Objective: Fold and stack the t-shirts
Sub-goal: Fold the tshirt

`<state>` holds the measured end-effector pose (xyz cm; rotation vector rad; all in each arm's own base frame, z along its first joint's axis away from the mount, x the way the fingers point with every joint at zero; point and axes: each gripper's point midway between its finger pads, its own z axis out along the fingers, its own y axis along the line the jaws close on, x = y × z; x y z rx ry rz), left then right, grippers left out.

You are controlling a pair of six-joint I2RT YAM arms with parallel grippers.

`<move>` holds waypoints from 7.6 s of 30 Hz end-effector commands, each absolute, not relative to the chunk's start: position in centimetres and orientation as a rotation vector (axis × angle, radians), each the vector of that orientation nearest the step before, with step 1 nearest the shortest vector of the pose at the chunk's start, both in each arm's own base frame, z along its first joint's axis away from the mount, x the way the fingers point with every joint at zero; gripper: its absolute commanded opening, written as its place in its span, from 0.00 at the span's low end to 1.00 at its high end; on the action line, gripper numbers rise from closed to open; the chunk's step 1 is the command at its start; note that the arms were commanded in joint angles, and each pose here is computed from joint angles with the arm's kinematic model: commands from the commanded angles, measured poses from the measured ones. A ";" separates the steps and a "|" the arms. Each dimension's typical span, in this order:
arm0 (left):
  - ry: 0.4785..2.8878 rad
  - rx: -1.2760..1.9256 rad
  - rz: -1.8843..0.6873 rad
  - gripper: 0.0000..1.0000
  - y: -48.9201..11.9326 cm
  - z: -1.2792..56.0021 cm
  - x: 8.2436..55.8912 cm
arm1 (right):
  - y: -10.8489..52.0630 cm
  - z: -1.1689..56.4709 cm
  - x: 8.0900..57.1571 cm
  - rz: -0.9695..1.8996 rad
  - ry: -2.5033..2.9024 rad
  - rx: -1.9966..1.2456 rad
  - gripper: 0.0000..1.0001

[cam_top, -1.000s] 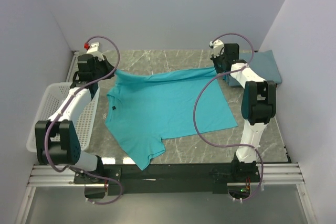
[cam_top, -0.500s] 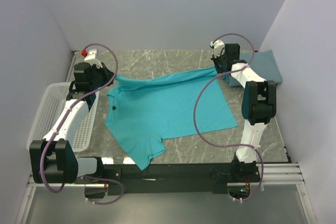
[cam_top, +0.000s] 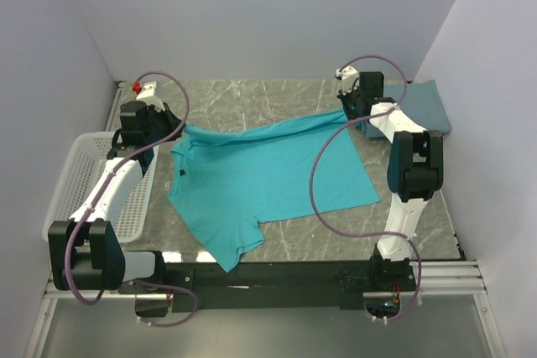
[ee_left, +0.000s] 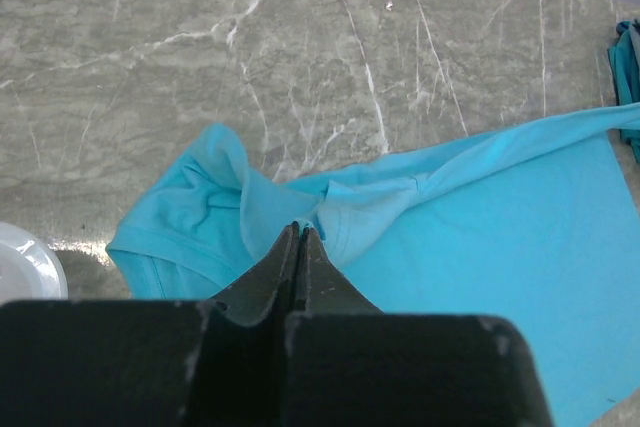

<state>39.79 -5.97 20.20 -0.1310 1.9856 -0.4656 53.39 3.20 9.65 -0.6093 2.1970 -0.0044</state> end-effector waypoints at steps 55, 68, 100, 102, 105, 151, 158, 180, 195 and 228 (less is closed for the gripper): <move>2.248 -0.042 -0.555 0.00 -9.8 14.7 32.9 | 5.1 12.0 44.5 0.199 2.218 -0.784 0.58; 2.487 -0.233 -0.577 0.07 -10.6 11.0 28.2 | 4.9 11.9 44.6 0.192 2.234 -0.795 0.58; 2.216 -0.267 -0.264 0.52 -4.8 15.9 37.8 | 12.8 9.9 47.3 0.193 2.246 -1.196 0.57; 2.292 -0.304 -0.240 0.47 -4.7 14.5 39.6 | 12.8 9.9 46.8 0.200 2.243 -1.179 0.57; 2.417 -0.360 -0.201 0.41 -4.6 11.4 41.2 | 12.8 9.8 46.3 0.207 2.242 -1.157 0.57; 2.351 -0.644 -0.127 0.00 2.1 10.7 46.2 | 10.5 8.8 45.5 0.264 2.286 -1.078 0.54; 2.372 -0.653 -0.134 0.14 2.6 10.1 46.1 | 9.6 9.1 46.1 0.231 2.297 -1.031 0.54; 2.195 -0.244 -0.554 0.49 -5.1 18.4 38.7 | 9.1 7.1 47.1 0.009 2.213 -1.358 0.46; 2.437 -0.112 -0.522 0.47 -8.1 10.6 35.3 | 7.3 5.2 46.4 -0.094 2.285 -1.335 0.12; 2.696 0.037 -0.227 0.40 -11.0 4.7 38.2 | 6.5 6.9 46.4 -0.100 2.258 -1.163 0.02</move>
